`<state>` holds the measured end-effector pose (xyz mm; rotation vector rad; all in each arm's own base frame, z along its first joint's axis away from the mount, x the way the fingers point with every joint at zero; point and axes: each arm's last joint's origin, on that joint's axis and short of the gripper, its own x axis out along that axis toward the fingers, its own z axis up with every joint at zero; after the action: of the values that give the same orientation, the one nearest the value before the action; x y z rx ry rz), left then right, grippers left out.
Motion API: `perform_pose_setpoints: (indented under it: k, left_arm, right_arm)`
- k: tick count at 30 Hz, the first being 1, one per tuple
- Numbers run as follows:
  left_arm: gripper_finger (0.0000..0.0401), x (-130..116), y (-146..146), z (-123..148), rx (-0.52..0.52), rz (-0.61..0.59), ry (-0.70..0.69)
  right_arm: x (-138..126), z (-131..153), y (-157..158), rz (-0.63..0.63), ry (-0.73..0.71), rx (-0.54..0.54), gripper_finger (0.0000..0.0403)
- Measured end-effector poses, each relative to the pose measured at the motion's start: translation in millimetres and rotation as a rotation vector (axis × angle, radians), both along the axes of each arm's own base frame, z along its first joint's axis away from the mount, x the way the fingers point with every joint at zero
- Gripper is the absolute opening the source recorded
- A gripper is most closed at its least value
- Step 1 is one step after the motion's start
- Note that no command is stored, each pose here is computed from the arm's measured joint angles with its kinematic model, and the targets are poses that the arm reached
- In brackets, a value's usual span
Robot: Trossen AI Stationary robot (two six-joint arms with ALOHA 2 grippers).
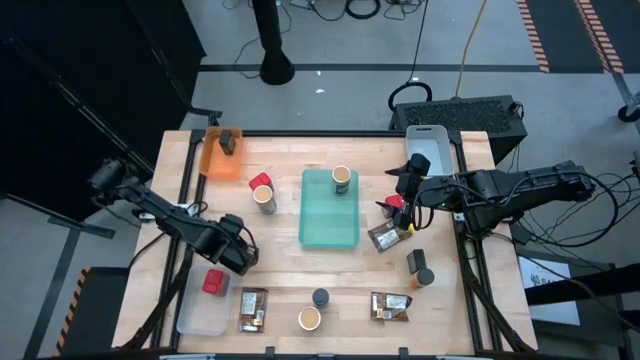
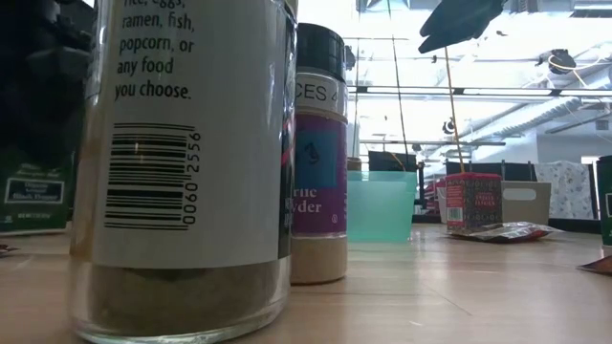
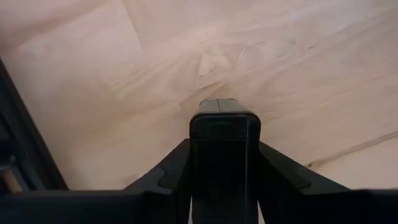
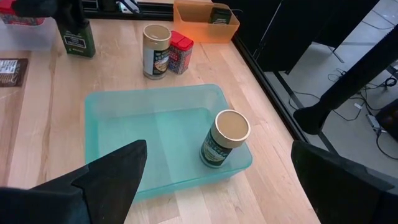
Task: Sort spices by type
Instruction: Put the left black seasoning can into the orange bin
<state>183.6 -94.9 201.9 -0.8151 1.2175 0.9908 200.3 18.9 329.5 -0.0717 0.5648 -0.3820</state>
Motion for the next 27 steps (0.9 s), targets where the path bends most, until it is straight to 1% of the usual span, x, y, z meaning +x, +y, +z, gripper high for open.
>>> perform_pose_setpoints:
  k: [3, 6, 11, 14, 16, 21, 25, 27]
  left_arm:
    - [0.0132, 1.4, 4.3, 14.4, 0.032, 0.007, -0.019]
    - [0.0132, 2.5, 13.0, 34.7, 0.057, 0.004, -0.039]
    - [0.0132, 2.9, 41.7, 70.0, 0.137, 0.001, -0.092]
    - [0.0132, 1.9, 64.8, 83.9, 0.185, -0.011, -0.111]
    - [0.0132, 0.8, 82.3, 89.5, 0.211, -0.008, -0.11]
    - [0.0132, -6.6, 129.9, 95.4, 0.267, 0.008, -0.047]
    - [0.0132, -14.6, 167.4, 97.0, 0.29, 0.026, -0.006]
    - [0.0132, -19.7, 183.9, 97.5, 0.28, 0.027, 0.0]
  right_arm:
    - [-0.2, -0.2, 0.0, 0.0, 0.003, -0.001, 0.0384]
    - [-0.5, -0.7, -0.1, 0.0, 0.009, -0.002, 0.0384]
    - [-0.5, -0.7, 0.0, 0.002, 0.011, -0.004, 0.0384]
    - [-0.4, -0.6, -0.1, 0.006, 0.012, -0.011, 0.0384]
    - [-0.3, -0.4, 0.0, 0.009, 0.012, -0.015, 0.0384]
    - [0.3, 0.4, 0.0, 0.013, 0.004, -0.02, 0.0384]
    - [0.4, 0.5, 0.1, 0.015, 0.004, -0.023, 0.0384]
    - [0.4, 0.5, 0.1, 0.015, 0.004, -0.022, 0.0384]
